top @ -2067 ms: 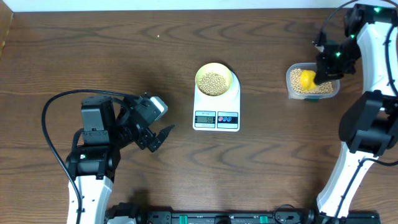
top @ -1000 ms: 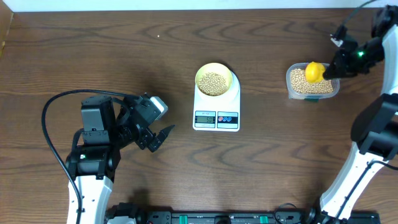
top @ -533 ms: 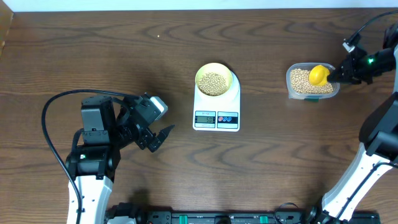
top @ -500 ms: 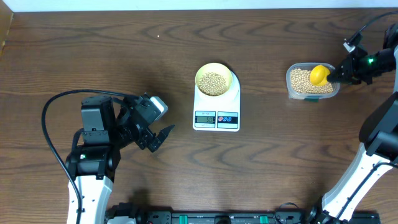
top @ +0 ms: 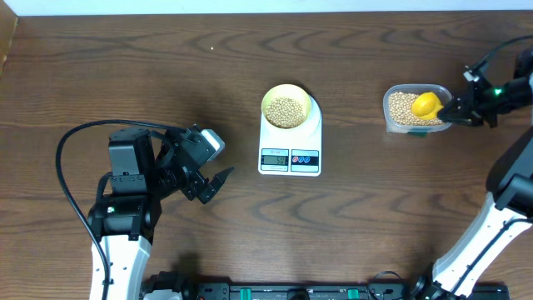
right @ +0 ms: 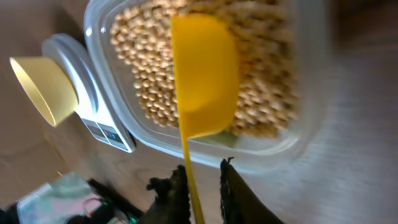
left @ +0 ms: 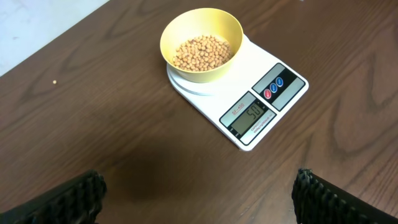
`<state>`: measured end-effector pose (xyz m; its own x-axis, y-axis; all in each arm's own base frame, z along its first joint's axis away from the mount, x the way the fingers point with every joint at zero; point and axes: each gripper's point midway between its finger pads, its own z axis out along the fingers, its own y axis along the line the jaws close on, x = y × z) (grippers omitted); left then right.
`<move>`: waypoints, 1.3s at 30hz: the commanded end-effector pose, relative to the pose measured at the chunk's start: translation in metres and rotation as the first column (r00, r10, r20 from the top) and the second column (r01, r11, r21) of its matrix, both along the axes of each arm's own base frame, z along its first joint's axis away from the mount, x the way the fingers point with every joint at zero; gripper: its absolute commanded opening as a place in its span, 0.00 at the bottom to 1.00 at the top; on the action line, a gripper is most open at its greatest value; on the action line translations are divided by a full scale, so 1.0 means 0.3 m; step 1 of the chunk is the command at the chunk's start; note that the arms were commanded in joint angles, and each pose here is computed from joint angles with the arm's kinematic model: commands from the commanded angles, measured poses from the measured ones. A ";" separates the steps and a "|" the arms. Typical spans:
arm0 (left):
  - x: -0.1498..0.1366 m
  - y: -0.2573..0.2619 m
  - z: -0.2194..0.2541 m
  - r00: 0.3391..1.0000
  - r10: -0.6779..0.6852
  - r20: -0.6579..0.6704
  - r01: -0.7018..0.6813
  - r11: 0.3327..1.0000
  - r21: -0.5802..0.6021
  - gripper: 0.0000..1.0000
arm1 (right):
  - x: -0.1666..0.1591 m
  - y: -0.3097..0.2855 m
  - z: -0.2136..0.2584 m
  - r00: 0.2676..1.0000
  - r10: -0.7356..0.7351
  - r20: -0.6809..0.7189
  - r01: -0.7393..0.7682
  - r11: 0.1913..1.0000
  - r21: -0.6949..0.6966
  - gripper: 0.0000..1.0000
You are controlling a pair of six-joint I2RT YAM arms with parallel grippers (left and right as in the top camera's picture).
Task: Scoop item into bowl and weigh 50g on scale
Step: 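Open the right gripper and release the scoop handle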
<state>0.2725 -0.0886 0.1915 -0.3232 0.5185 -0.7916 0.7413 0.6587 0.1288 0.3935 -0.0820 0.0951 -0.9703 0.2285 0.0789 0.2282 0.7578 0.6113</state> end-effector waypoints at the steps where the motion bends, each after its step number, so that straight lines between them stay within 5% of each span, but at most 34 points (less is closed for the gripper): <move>1: -0.004 -0.008 0.000 1.000 -0.014 0.000 0.014 1.000 -0.008 0.98 | -0.014 -0.052 -0.003 0.997 -0.073 -0.020 0.074 0.997 0.030 0.37; 3: -0.004 -0.008 0.000 1.000 -0.013 0.000 0.013 1.000 -0.008 0.98 | -0.018 -0.068 -0.003 0.995 -0.092 -0.026 0.093 0.995 0.030 0.57; 6: -0.004 -0.008 0.000 1.000 -0.014 0.000 0.014 1.000 -0.008 0.98 | -0.023 -0.086 -0.003 0.994 -0.106 -0.026 0.106 0.994 0.030 0.73; 16: -0.004 -0.008 0.000 1.000 -0.013 0.000 0.013 1.000 -0.008 0.97 | -0.037 -0.137 -0.008 0.991 -0.128 -0.028 0.128 0.992 0.001 0.99; 26: -0.004 -0.008 0.000 1.000 -0.013 0.000 0.013 1.000 -0.008 0.98 | -0.038 -0.266 0.041 0.980 -0.199 -0.029 0.193 0.971 -0.142 0.99; 39: -0.004 -0.008 0.000 1.000 -0.013 0.000 0.013 1.000 -0.008 0.98 | 0.083 -0.286 0.406 0.952 -0.176 0.251 0.239 0.939 -0.247 0.99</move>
<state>0.2725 -0.0886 0.1916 -0.3229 0.5185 -0.7917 0.7413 0.6587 0.1291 0.4113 -0.1736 0.1895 -0.8949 0.4198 -0.1514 0.3134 0.8328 0.4564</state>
